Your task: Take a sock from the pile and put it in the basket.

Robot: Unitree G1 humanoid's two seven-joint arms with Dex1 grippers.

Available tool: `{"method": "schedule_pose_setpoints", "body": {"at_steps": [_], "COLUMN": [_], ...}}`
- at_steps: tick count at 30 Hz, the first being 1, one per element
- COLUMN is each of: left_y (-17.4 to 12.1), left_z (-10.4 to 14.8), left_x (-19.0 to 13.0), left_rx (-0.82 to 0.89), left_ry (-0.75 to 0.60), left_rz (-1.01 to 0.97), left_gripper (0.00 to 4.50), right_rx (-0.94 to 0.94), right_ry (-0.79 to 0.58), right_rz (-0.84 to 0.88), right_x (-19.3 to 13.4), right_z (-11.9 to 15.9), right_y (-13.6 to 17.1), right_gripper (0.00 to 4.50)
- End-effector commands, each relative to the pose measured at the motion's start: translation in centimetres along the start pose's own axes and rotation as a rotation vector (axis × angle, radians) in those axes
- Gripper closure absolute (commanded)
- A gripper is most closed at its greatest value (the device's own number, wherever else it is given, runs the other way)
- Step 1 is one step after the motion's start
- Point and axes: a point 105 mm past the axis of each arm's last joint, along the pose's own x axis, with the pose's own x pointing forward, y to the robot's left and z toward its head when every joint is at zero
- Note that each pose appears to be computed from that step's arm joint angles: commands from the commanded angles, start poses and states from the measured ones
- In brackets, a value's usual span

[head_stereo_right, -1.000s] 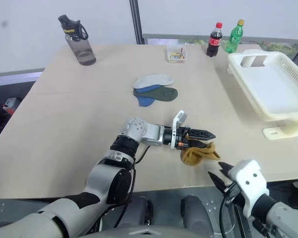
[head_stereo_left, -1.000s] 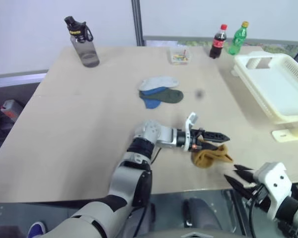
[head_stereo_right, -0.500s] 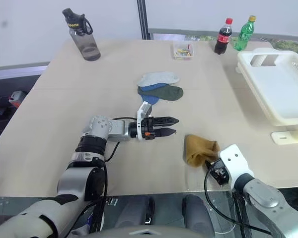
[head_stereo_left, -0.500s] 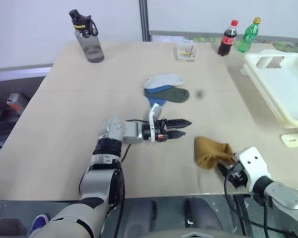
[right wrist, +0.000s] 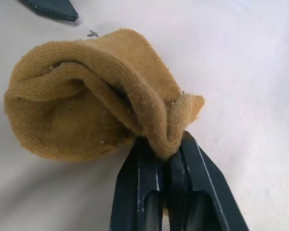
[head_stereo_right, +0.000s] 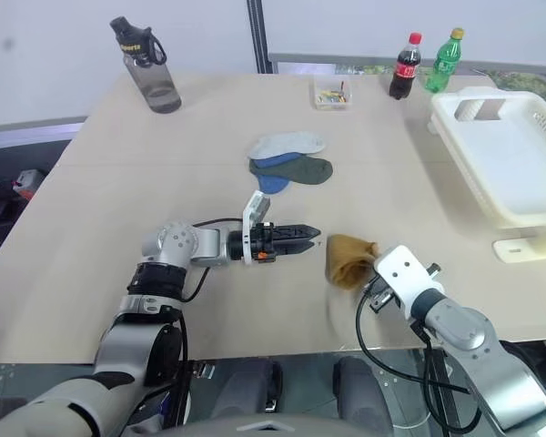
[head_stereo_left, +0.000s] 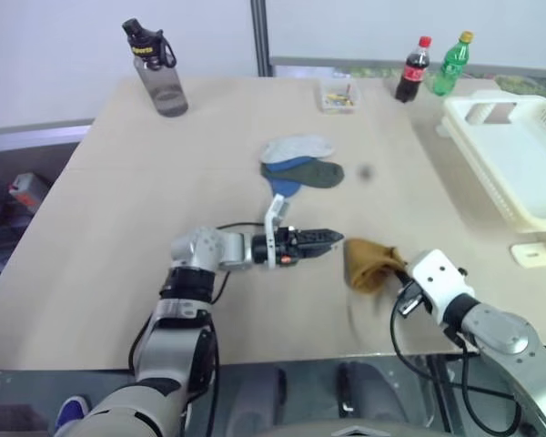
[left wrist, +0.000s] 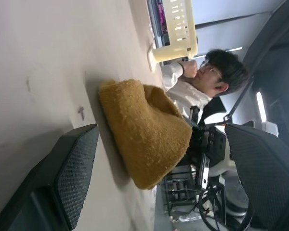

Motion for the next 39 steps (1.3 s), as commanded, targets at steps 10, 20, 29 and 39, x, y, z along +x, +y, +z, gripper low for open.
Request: {"method": "schedule_pose_setpoints", "body": {"at_steps": [10,20,29,39], "left_y": [1.3,1.1,6.1,3.7], "left_z": [-0.2,0.2,-2.8,-1.1], "left_x": [-1.5,-1.8,-0.1,0.4], "left_rx": [0.034,0.041,0.327,0.369], "left_ry": [0.005,-0.001,0.200,0.066], "left_rz": [0.113,0.188,0.610,0.427], "left_gripper": [0.00,0.00,0.00,0.00], "right_rx": [-0.253,-0.314,-0.238,0.083], "right_ry": [-0.160,-0.133,-0.170,-0.216], "right_rz": [0.137,0.225,0.186,0.169], "right_x": [2.5,4.2,2.9,-1.7], "right_z": [4.7,3.3,4.1,6.4], "right_y": [1.7,3.6,3.2,1.3], "right_gripper": [4.46,4.46,4.46,0.98]}}
